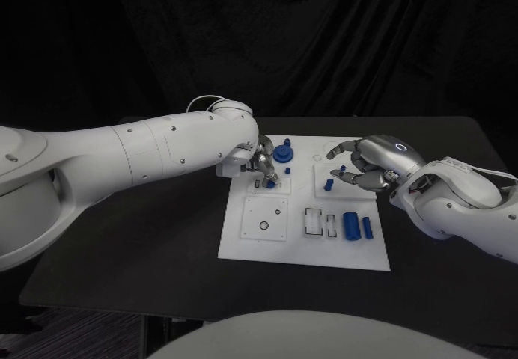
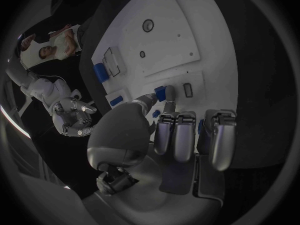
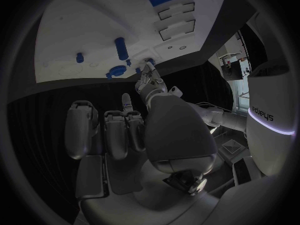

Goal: Assemble the parts on the task board

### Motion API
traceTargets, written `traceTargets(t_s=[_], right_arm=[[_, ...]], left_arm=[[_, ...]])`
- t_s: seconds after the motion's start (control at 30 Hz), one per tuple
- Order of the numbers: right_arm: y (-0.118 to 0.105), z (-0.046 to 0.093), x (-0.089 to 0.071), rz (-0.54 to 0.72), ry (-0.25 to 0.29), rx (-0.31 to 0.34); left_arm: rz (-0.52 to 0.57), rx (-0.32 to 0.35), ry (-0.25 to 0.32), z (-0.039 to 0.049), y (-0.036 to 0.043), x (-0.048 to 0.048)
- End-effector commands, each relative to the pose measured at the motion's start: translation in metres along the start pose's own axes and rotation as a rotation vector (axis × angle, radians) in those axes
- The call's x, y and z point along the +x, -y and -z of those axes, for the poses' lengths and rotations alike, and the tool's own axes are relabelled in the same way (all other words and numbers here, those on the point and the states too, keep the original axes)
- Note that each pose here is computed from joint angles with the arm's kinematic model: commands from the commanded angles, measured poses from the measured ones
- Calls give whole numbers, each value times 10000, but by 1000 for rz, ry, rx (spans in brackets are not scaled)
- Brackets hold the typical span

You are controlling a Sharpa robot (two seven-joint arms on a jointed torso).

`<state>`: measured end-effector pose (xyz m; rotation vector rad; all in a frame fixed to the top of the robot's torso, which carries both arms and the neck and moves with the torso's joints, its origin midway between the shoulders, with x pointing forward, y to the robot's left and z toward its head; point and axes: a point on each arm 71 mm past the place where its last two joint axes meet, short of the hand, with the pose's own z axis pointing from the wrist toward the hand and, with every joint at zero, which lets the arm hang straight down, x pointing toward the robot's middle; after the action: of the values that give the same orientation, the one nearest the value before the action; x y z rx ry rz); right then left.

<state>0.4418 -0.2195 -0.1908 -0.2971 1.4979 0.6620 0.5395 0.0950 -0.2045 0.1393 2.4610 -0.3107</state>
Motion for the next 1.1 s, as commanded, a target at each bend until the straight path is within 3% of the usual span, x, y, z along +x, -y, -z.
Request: traceTargets(t_s=[0.03, 0.37, 1.1], right_arm=[[16, 1, -3, 3, -8, 20], [24, 4, -1, 4, -13, 24], [38, 6, 7, 5, -22, 30]], left_arm=[[-2, 5, -14, -12, -21, 27], [3, 32, -6, -2, -18, 31], [40, 71, 49, 39, -94, 15]])
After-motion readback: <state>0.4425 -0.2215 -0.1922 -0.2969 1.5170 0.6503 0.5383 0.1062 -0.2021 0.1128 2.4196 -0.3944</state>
